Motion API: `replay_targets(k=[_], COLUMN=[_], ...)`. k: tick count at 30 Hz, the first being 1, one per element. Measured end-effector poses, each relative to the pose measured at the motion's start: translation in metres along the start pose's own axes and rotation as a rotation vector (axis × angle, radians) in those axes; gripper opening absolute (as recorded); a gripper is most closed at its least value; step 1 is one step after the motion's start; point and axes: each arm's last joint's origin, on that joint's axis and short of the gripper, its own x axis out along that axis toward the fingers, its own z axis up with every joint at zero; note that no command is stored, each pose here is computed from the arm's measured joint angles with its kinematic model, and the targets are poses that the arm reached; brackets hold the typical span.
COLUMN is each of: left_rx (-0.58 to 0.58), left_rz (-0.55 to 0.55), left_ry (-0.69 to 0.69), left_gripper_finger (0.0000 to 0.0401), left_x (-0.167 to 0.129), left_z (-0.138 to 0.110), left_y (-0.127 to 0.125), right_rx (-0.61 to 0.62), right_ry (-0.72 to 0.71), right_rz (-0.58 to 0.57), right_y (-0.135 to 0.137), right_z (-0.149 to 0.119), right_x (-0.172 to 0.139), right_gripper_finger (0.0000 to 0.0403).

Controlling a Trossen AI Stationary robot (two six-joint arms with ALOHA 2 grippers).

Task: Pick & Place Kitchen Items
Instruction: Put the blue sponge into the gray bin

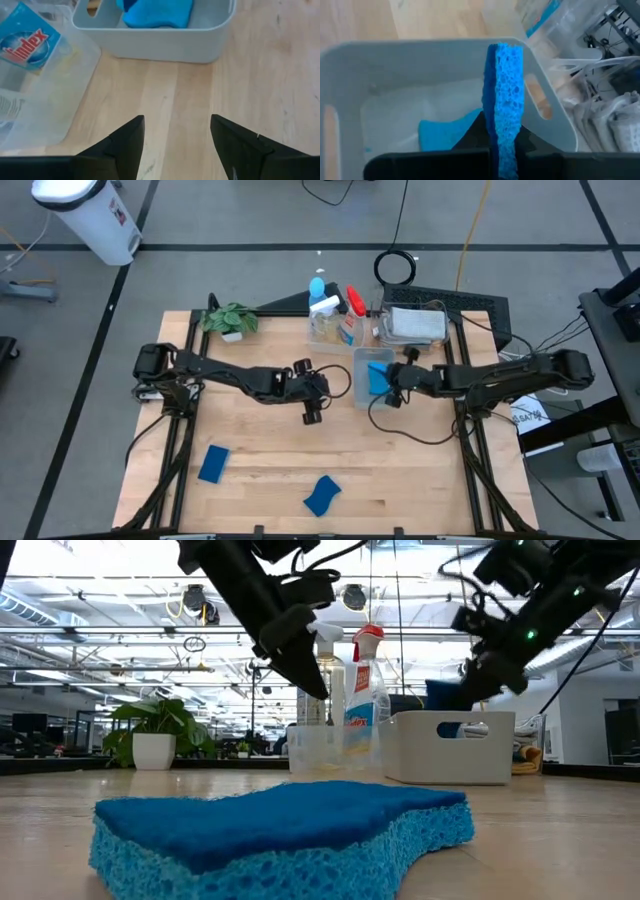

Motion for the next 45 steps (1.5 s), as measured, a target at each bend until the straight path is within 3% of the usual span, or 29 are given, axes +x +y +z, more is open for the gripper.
replay_targets(k=[10,15,20,28,39,45], left_rx=[-0.009,-0.01,-0.012,-0.015,-0.02,-0.033], left_rz=[-0.002,-0.023,-0.044,-0.045,-0.045,-0.046], left_ry=[-0.021,-0.017,-0.02,-0.023,-0.035,-0.054], left_gripper_finger=[0.0232,0.0232,0.0232,0.0232,0.0232,0.0232], left_x=[0.005,0.005,0.005,0.005,0.005,0.005], left_z=[0.002,0.002,0.002,0.002,0.003,0.005], left_y=[0.003,0.004,0.003,0.003,0.003,0.003], right_rx=[-0.2,-0.192,-0.106,0.095,0.296,0.333], right_ry=[-0.036,-0.049,-0.066,-0.135,-0.253,-0.345], right_rz=[-0.107,-0.107,-0.066,0.164,0.213,0.308], right_y=[0.008,0.009,0.011,0.008,-0.001,-0.006], right_z=[-0.023,-0.029,-0.028,-0.022,-0.009,-0.001], right_x=[0.023,0.023,0.023,0.026,0.009,-0.008], right_gripper_finger=[0.0002,0.0002,0.001,0.0106,0.0256,0.0305])
